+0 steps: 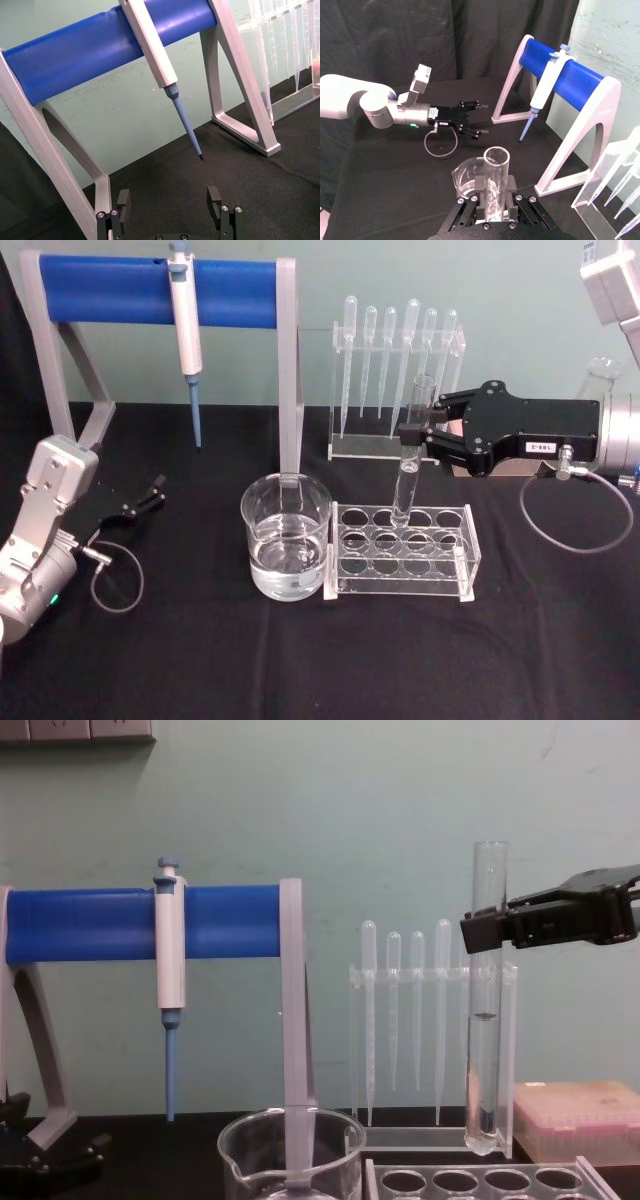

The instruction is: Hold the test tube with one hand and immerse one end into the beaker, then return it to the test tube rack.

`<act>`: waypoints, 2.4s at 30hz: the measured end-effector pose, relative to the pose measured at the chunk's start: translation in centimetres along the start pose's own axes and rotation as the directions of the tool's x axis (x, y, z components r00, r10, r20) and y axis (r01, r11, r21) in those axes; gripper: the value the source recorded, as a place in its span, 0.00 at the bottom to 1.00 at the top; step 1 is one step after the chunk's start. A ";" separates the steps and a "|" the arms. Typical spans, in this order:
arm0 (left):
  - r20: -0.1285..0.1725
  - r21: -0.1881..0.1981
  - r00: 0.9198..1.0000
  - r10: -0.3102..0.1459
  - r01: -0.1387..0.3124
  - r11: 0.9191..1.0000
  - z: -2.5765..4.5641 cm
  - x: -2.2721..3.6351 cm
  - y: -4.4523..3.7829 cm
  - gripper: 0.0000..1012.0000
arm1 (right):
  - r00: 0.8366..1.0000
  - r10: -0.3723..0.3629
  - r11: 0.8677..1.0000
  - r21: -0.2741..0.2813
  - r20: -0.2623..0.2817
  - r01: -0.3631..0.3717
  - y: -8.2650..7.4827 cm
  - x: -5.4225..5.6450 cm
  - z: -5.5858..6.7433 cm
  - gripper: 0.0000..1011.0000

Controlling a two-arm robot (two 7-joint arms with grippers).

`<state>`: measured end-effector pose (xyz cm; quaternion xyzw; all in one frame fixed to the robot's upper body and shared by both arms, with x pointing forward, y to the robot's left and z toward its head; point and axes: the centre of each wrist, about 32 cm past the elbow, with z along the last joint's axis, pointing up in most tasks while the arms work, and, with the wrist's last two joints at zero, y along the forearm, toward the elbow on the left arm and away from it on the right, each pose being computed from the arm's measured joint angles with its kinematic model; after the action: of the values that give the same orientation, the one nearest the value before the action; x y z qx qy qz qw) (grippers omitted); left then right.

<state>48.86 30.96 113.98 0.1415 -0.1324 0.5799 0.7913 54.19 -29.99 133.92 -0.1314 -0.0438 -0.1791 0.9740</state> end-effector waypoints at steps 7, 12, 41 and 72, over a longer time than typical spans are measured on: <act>0.000 0.000 1.000 0.000 0.000 1.000 0.00 0.00 0.00 0.99 | 1.000 0.000 1.000 0.000 0.000 0.000 0.0 0.0 0.0 0.24; 0.000 0.000 1.000 0.000 0.000 1.000 0.00 0.00 0.00 0.99 | 1.000 0.000 1.000 0.000 0.000 0.000 0.0 0.0 0.0 0.24; 0.000 0.000 1.000 0.000 0.000 1.000 0.00 0.00 0.00 0.99 | 1.000 0.000 1.000 0.000 0.000 0.000 0.0 0.0 0.0 0.24; 0.000 0.000 1.000 0.000 0.000 1.000 0.00 0.00 0.00 0.99 | 0.998 0.018 0.998 0.058 0.056 -0.021 4.4 1.0 2.4 0.24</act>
<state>48.86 30.97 113.98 0.1415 -0.1325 0.5799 0.7913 56.64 -25.71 135.26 -0.1081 -0.0747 -0.1643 0.9776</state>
